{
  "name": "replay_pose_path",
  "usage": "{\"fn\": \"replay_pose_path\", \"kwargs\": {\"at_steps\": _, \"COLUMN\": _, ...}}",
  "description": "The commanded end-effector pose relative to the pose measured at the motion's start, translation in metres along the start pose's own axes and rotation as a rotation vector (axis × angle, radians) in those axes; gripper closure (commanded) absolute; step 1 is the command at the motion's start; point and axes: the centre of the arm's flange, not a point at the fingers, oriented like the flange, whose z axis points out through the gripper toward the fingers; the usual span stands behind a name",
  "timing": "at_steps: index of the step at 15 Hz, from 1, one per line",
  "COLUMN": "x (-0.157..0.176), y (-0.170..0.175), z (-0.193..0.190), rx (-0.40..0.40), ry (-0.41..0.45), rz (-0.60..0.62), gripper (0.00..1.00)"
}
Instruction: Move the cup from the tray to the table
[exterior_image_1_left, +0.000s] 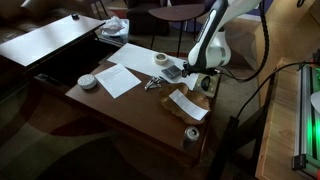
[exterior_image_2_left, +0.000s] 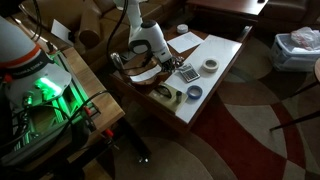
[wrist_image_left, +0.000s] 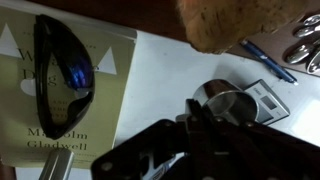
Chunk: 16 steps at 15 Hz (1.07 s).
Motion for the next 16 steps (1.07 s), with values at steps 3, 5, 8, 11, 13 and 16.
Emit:
{"fn": "replay_pose_path", "kwargs": {"at_steps": 3, "x": 0.018, "y": 0.011, "z": 0.035, "rx": -0.09, "ry": 0.0, "rz": 0.019, "gripper": 0.99}}
{"fn": "replay_pose_path", "kwargs": {"at_steps": 5, "x": 0.012, "y": 0.016, "z": 0.045, "rx": -0.125, "ry": -0.051, "rz": -0.008, "gripper": 0.99}}
{"fn": "replay_pose_path", "kwargs": {"at_steps": 8, "x": -0.003, "y": 0.019, "z": 0.056, "rx": -0.158, "ry": -0.128, "rz": -0.036, "gripper": 0.99}}
{"fn": "replay_pose_path", "kwargs": {"at_steps": 11, "x": -0.009, "y": 0.017, "z": 0.063, "rx": -0.161, "ry": -0.153, "rz": -0.033, "gripper": 0.99}}
{"fn": "replay_pose_path", "kwargs": {"at_steps": 13, "x": -0.009, "y": 0.014, "z": 0.065, "rx": -0.158, "ry": -0.157, "rz": -0.02, "gripper": 0.71}}
{"fn": "replay_pose_path", "kwargs": {"at_steps": 16, "x": 0.0, "y": 0.009, "z": 0.06, "rx": -0.139, "ry": -0.141, "rz": 0.003, "gripper": 0.56}}
